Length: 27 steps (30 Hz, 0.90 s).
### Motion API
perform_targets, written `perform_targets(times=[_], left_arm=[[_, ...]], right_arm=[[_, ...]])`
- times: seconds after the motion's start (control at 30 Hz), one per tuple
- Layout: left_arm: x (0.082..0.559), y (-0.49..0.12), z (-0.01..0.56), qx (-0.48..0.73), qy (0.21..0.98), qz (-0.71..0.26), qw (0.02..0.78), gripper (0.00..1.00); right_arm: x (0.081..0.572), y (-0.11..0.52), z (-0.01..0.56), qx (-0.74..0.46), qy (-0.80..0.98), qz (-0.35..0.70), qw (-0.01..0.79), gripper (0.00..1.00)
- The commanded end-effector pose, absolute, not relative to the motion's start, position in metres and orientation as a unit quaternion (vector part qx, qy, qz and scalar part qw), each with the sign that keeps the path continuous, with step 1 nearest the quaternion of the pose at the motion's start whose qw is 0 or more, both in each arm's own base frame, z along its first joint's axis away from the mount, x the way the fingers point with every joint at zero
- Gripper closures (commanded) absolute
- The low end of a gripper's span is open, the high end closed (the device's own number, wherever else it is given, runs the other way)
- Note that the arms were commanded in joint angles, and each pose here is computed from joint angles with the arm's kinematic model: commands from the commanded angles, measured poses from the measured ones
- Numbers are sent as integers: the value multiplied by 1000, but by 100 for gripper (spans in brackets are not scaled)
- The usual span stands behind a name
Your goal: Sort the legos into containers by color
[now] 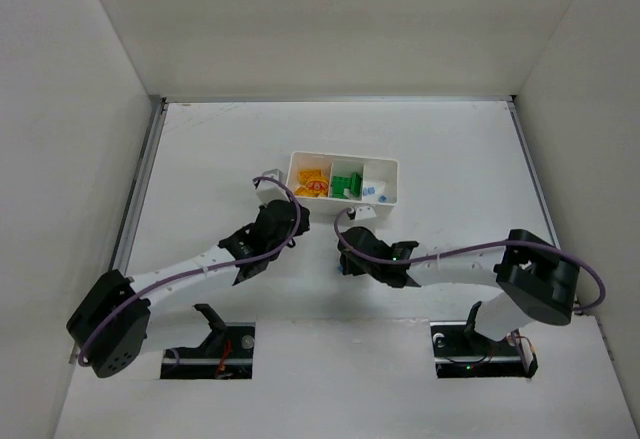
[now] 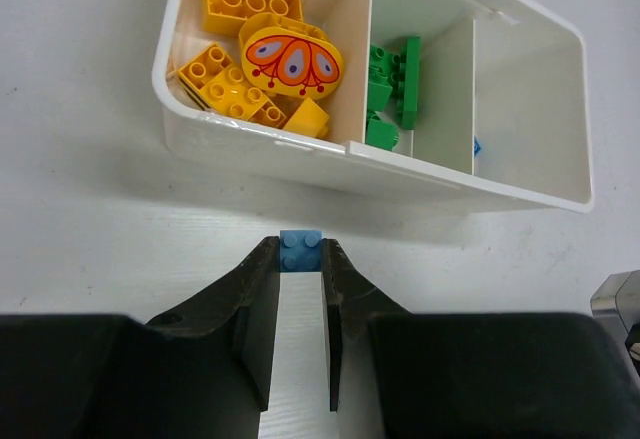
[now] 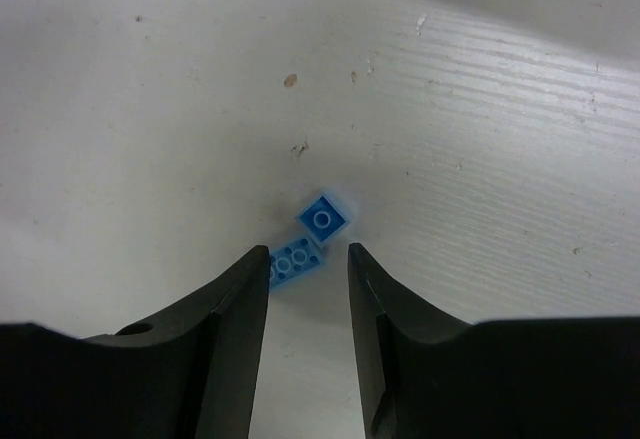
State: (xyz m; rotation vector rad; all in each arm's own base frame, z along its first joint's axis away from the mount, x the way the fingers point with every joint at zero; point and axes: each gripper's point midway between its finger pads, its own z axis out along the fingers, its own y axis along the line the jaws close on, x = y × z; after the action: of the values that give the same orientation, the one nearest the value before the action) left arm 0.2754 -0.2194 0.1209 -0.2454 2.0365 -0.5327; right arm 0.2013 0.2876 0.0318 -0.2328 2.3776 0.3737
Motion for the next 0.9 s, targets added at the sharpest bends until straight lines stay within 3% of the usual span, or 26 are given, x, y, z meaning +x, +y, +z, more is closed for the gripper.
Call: perform_targets(times=[0.0,0.5,0.87], left_arm=[[277,-220,131,-110,827,-250,492,87],[280,-205,124,-123,823,-264,488,87],[282,-201,124,-130,821,-262,491,87]], right_arm=[[215,299,46,-62,916,154,366,57],[231,307,40,-55,922,112,367,60],[239,298,43,-56,920,76,381,79]])
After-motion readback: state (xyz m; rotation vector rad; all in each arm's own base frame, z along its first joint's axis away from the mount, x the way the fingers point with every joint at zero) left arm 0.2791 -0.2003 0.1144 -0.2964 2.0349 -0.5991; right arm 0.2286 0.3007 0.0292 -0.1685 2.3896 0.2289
